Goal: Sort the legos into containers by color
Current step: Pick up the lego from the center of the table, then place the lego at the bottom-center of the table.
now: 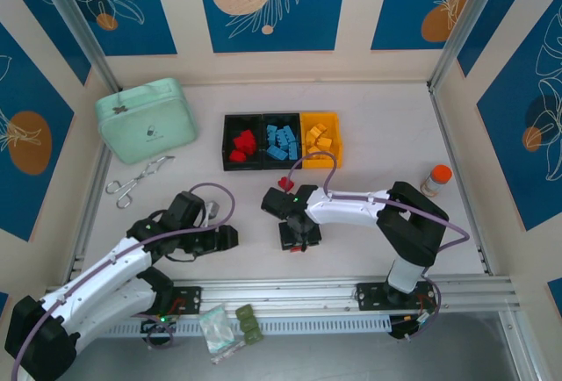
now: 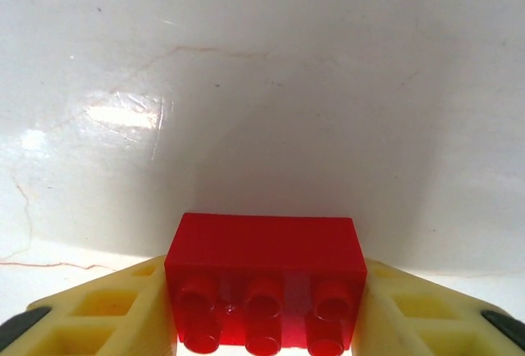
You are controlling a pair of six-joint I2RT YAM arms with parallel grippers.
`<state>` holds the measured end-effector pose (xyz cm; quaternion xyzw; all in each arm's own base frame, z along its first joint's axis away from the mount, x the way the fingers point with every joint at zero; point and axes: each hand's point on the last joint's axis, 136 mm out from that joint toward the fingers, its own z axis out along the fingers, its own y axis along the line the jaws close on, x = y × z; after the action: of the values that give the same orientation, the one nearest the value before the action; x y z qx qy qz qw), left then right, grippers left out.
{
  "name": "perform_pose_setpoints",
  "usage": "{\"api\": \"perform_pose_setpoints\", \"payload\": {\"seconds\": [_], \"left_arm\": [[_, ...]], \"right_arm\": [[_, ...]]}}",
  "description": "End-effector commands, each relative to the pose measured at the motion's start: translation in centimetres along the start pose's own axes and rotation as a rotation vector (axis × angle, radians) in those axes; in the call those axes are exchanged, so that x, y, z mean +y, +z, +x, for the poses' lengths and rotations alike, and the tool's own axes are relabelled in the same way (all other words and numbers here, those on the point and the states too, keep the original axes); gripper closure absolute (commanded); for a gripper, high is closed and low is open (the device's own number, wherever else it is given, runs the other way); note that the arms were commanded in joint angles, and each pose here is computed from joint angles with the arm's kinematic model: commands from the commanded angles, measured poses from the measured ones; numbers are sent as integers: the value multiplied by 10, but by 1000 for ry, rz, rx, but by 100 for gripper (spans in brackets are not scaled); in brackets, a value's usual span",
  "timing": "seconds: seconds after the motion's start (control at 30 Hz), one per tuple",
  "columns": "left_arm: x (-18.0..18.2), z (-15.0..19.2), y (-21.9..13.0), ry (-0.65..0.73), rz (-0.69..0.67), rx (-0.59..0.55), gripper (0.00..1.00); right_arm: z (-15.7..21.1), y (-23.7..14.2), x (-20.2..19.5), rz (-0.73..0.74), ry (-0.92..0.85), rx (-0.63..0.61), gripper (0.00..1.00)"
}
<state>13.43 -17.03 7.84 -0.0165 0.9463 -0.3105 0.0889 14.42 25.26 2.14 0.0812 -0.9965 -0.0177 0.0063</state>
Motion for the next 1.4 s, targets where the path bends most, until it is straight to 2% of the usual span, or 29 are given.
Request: {"api": "perform_pose_setpoints", "payload": {"seconds": [0.0, 0.27, 0.5, 0.67, 0.93, 1.07, 1.37], "left_arm": [[-3, -2, 0, -12, 23, -14, 27], [-4, -14, -9, -43, 22, -107, 27], [5, -15, -10, -70, -12, -128, 27], [6, -17, -10, -84, -15, -142, 27], [6, -20, -8, -94, -13, -149, 27], [5, -20, -6, -97, -12, -143, 27], [7, -18, -4, -110, -13, -137, 27]], "right_arm": [[0, -12, 0, 6, -11, -1, 54], [-36, -65, 17, -85, -77, -117, 55], [-112, -110, 49, -213, -137, -243, 55], [-169, -134, 68, -247, -171, -312, 55], [-252, -140, 83, -319, -133, -349, 54], [-289, -131, 87, -345, -94, -347, 54], [-341, -118, 101, -499, -24, -380, 54]]}}
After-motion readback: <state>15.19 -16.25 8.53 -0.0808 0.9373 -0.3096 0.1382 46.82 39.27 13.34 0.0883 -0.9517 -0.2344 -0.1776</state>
